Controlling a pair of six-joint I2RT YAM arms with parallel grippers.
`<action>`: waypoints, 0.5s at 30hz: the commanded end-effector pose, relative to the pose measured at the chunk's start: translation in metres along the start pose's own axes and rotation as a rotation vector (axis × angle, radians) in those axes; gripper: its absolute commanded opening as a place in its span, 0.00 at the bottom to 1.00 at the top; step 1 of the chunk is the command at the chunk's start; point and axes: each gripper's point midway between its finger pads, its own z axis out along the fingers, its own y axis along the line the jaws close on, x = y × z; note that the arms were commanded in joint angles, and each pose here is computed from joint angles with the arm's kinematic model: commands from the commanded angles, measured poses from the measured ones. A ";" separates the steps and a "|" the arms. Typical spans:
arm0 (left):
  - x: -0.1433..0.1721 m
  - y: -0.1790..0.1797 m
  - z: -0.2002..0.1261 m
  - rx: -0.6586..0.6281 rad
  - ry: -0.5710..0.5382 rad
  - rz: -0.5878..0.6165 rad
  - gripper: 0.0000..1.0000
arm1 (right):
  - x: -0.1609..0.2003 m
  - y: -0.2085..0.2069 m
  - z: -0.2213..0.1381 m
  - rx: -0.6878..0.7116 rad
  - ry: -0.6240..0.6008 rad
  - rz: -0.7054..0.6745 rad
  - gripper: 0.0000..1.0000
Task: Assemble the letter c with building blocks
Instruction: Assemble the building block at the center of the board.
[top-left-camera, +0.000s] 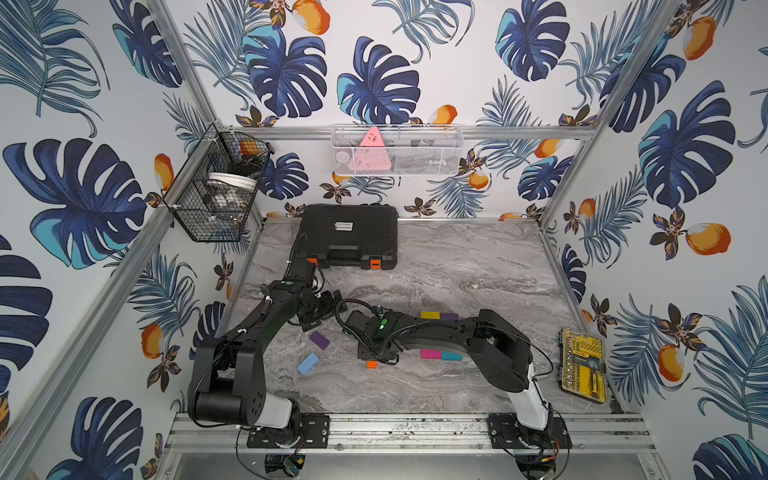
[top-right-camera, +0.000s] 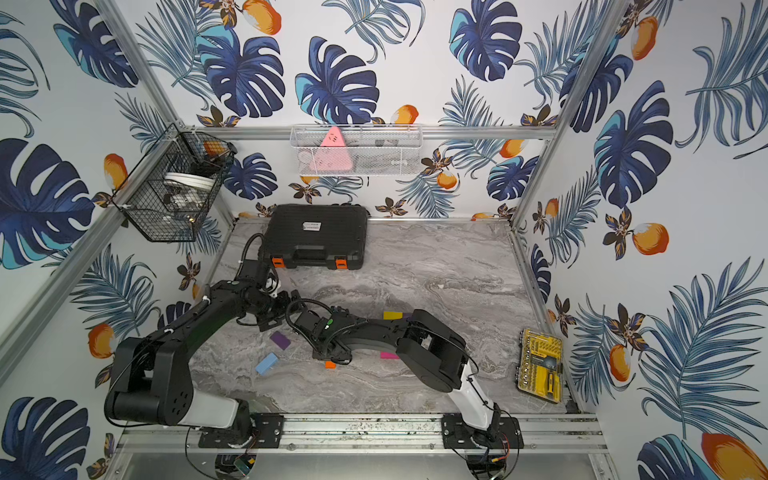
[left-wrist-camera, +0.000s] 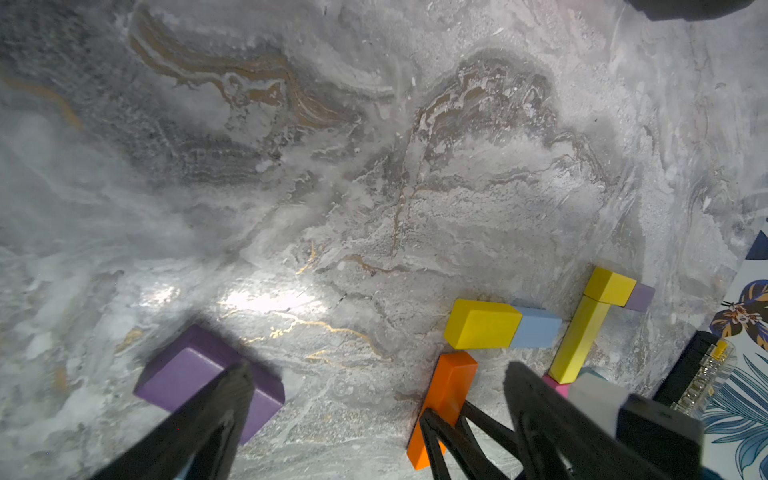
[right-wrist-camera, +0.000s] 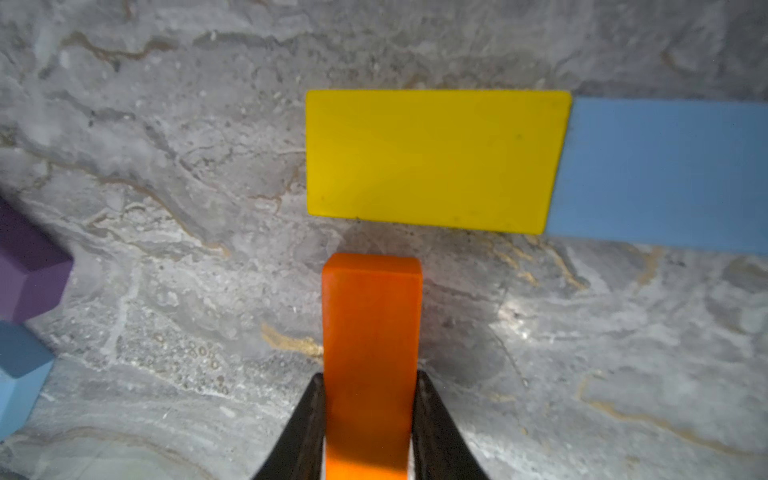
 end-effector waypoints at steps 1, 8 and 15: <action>0.000 0.000 0.000 0.003 0.002 0.007 0.99 | 0.004 -0.012 0.007 0.046 0.018 0.001 0.31; 0.002 -0.002 0.001 0.021 0.011 0.002 0.99 | 0.003 -0.006 -0.003 0.011 0.021 -0.019 0.57; 0.012 -0.010 0.000 0.077 0.042 -0.009 0.99 | -0.004 -0.025 -0.043 -0.005 -0.057 -0.136 0.72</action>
